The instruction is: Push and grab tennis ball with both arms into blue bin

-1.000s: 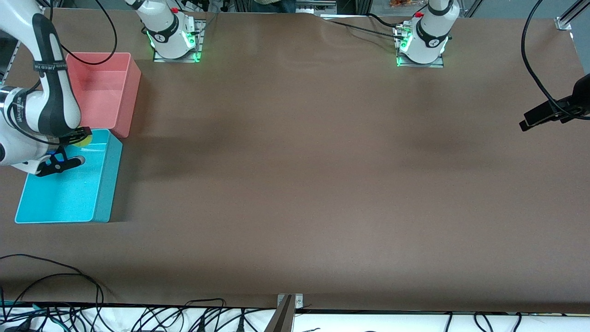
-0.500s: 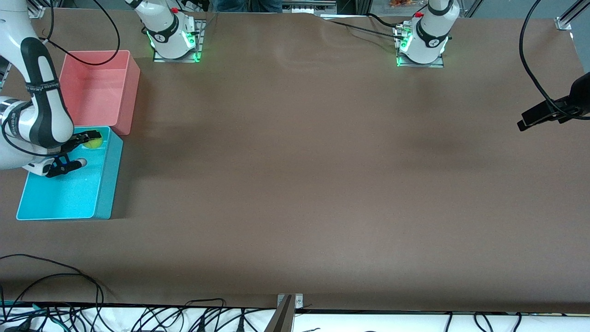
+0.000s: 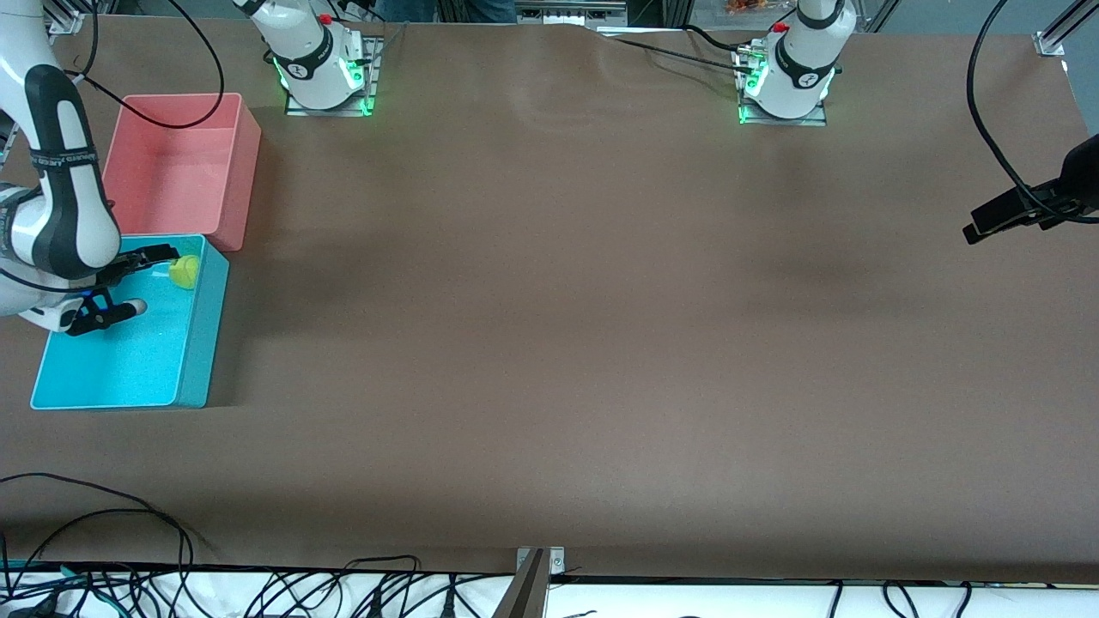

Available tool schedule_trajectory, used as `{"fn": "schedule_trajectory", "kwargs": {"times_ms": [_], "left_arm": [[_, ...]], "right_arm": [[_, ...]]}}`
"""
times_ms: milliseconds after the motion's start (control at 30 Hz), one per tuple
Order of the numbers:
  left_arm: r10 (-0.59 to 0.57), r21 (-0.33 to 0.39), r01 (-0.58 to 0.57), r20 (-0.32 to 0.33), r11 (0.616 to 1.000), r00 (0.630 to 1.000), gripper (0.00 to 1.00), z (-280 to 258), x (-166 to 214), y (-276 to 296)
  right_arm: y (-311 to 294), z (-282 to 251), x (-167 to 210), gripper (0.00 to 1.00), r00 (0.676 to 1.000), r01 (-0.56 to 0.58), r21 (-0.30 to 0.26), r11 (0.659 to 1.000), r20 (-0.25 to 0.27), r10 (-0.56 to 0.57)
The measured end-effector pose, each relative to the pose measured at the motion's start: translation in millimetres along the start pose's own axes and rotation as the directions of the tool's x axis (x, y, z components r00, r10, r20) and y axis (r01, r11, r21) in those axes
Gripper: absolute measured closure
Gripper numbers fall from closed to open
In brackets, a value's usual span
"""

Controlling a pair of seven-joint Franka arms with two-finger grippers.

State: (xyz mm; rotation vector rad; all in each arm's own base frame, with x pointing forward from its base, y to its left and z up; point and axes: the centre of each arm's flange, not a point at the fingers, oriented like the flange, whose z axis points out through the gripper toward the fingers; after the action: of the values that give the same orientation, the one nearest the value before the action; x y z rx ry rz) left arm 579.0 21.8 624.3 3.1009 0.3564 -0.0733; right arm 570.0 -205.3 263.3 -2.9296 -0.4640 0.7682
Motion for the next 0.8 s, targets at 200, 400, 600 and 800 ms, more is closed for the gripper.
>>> {"fn": "schedule_trajectory", "kwargs": {"times_ms": [200,400,600,800], "left_arm": [[0.0,0.0,0.0,0.0,1.0,1.0,0.0,0.1,0.0,0.0],[0.0,0.0,0.0,0.001,1.0,1.0,0.0,0.3,0.0,0.1],[0.0,0.0,0.0,0.001,1.0,1.0,0.0,0.4,0.0,0.1],[0.0,0.0,0.0,0.001,1.0,1.0,0.0,0.6,0.0,0.1]], "right_arm": [[-6.9,-29.0,-5.4,0.0,0.999,0.001,0.023,1.0,0.041,-0.002],[-25.7,-73.0,-13.5,0.0,0.996,-0.013,0.037,0.999,0.085,0.01],[-79.1,-136.6,-23.6,0.0,0.989,-0.099,0.008,0.995,0.109,0.098],[-151.3,-192.1,-29.3,0.0,0.986,-0.144,-0.063,0.988,0.073,0.149]]}}
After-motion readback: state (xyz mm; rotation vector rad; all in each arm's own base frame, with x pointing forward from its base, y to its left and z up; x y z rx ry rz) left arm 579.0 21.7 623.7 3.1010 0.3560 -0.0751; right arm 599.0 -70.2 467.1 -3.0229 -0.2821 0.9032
